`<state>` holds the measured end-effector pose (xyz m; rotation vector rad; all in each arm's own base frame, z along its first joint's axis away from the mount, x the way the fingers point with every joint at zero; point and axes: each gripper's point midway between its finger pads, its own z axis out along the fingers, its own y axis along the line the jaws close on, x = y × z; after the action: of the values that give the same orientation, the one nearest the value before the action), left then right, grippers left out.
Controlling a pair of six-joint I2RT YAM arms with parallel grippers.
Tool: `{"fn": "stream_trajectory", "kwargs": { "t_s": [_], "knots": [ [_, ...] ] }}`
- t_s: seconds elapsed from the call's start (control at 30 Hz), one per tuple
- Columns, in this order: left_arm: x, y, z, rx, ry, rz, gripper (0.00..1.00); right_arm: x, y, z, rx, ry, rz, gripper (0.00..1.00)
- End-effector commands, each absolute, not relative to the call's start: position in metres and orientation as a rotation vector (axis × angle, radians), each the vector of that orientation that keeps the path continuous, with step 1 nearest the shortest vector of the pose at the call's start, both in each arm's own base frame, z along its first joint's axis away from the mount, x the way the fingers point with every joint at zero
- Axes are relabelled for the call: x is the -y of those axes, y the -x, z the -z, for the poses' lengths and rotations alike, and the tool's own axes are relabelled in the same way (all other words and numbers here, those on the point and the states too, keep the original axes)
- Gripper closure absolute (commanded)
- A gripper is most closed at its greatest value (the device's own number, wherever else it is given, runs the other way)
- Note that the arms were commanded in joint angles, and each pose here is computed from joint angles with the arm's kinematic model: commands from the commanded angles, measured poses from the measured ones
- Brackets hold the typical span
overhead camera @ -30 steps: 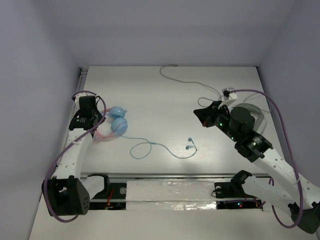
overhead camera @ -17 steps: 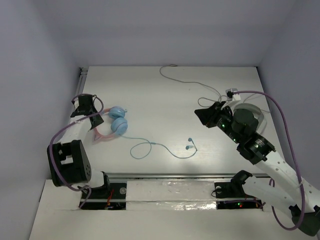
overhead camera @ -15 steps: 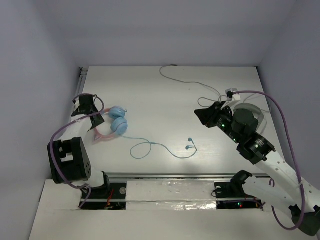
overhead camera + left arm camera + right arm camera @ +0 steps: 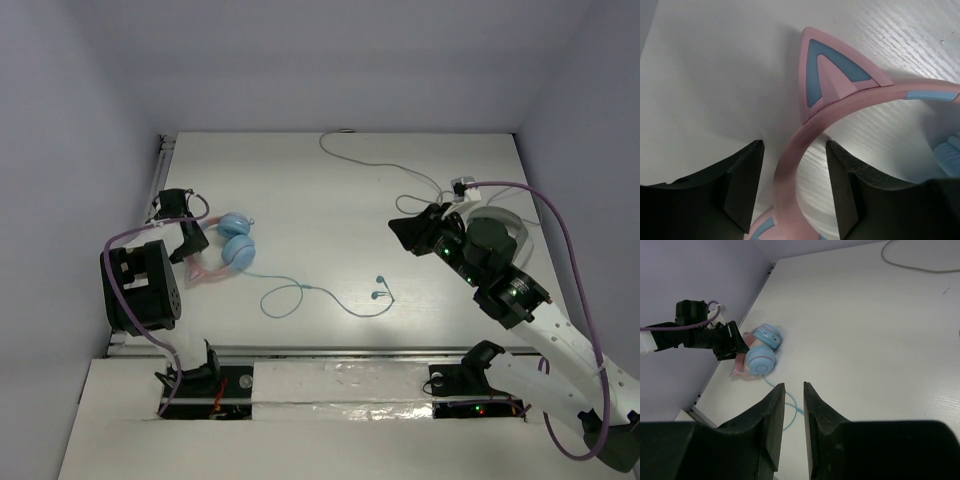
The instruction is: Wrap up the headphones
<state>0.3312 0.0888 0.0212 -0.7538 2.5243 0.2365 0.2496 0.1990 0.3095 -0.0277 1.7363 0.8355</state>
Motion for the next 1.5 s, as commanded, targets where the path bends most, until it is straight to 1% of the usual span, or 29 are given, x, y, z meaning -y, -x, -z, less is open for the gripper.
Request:
{"fn": "stream_trajectory", "kwargs": {
  "t_s": [0.0, 0.17, 0.23, 0.27, 0.33, 0.37, 0.43, 0.53, 0.6, 0.63, 0.67, 0.73, 0.77, 0.83, 0.87, 0.9, 0.93, 1.0, 1.07, 1.1, 1.13, 1.17, 1.2, 1.23, 1.3, 1.47],
  "knots": [
    [-0.088, -0.351, -0.03, -2.491, 0.707, -0.184, 0.5, -0.204, -0.249, -0.324, -1.678, 0.041, -0.868, 0.72],
    [-0.084, -0.349, -0.013, -2.541, 0.687, -0.158, 0.59, -0.202, -0.25, -0.323, -1.677, 0.035, -0.862, 0.72],
    [-0.08, -0.349, -0.01, -2.557, 0.678, -0.136, 0.59, -0.201, -0.25, -0.324, -1.674, 0.031, -0.859, 0.72],
    [-0.079, -0.347, -0.004, -2.574, 0.677, -0.133, 0.67, -0.2, -0.25, -0.324, -1.673, 0.026, -0.855, 0.72],
    [-0.078, -0.346, -0.003, -2.584, 0.673, -0.126, 0.76, -0.199, -0.25, -0.325, -1.668, 0.022, -0.85, 0.72],
    [-0.078, -0.346, -0.004, -2.585, 0.67, -0.123, 0.88, -0.198, -0.25, -0.326, -1.664, 0.018, -0.85, 0.72],
    [-0.075, -0.348, -0.008, -2.581, 0.662, -0.102, 1.0, -0.198, -0.25, -0.325, -1.667, 0.013, -0.847, 0.72],
    [-0.067, -0.352, -0.019, -2.561, 0.638, -0.036, 1.0, -0.2, -0.252, -0.323, -1.677, 0.015, -0.847, 0.72],
    [-0.052, -0.358, -0.037, -2.519, 0.601, 0.088, 1.0, -0.203, -0.253, -0.318, -1.692, 0.029, -0.851, 0.72],
    [-0.046, -0.36, -0.043, -2.504, 0.592, 0.132, 1.0, -0.206, -0.253, -0.318, -1.692, 0.036, -0.858, 0.75],
    [-0.039, -0.364, -0.059, -2.462, 0.565, 0.17, 1.0, -0.209, -0.254, -0.315, -1.702, 0.048, -0.863, 0.76],
    [-0.018, -0.368, -0.078, -2.427, 0.516, 0.244, 1.0, -0.224, -0.246, -0.317, -1.688, 0.135, -0.937, 0.84],
    [-0.009, -0.37, -0.094, -2.394, 0.481, 0.268, 1.0, -0.23, -0.243, -0.314, -1.691, 0.176, -0.963, 0.86],
    [0.012, -0.371, -0.112, -2.372, 0.431, 0.319, 1.0, -0.243, -0.234, -0.317, -1.665, 0.263, -1.037, 0.88],
    [0.031, -0.374, -0.132, -2.335, 0.359, 0.373, 1.0, -0.246, -0.233, -0.316, -1.666, 0.282, -1.047, 0.88],
    [0.045, -0.374, -0.144, -2.315, 0.311, 0.425, 1.0, -0.251, -0.234, -0.311, -1.678, 0.302, -1.059, 0.9],
    [0.053, -0.374, -0.153, -2.307, 0.284, 0.44, 1.0, -0.253, -0.236, -0.308, -1.687, 0.303, -1.059, 0.93],
    [0.069, -0.377, -0.19, -2.229, 0.209, 0.5, 1.0, -0.259, -0.244, -0.299, -1.711, 0.301, -1.053, 0.94],
    [0.074, -0.377, -0.224, -2.156, 0.18, 0.535, 1.0, -0.261, -0.249, -0.295, -1.719, 0.302, -1.042, 0.93],
    [0.079, -0.375, -0.236, -2.132, 0.159, 0.57, 1.0, -0.262, -0.252, -0.297, -1.709, 0.296, -1.039, 0.9],
    [0.081, -0.375, -0.25, -2.099, 0.149, 0.59, 1.0, -0.263, -0.255, -0.295, -1.712, 0.292, -1.03, 0.72],
    [0.085, -0.371, -0.265, -2.059, 0.15, 0.625, 1.0, -0.262, -0.258, -0.294, -1.71, 0.289, -1.013, 0.59],
    [0.093, -0.367, -0.274, -2.037, 0.128, 0.683, 1.0, -0.26, -0.262, -0.296, -1.699, 0.271, -0.994, 0.37],
    [0.097, -0.367, -0.287, -1.996, 0.114, 0.714, 1.0, -0.261, -0.265, -0.293, -1.704, 0.274, -0.986, 0.31],
    [0.109, -0.359, -0.307, -1.945, 0.095, 0.789, 1.0, -0.268, -0.266, -0.29, -1.689, 0.306, -1.008, 0.23],
    [0.123, -0.345, -0.332, -1.848, 0.041, 0.908, 1.0, -0.295, -0.273, -0.272, -1.687, 0.365, -1.107, 0.2]
  ]
}}
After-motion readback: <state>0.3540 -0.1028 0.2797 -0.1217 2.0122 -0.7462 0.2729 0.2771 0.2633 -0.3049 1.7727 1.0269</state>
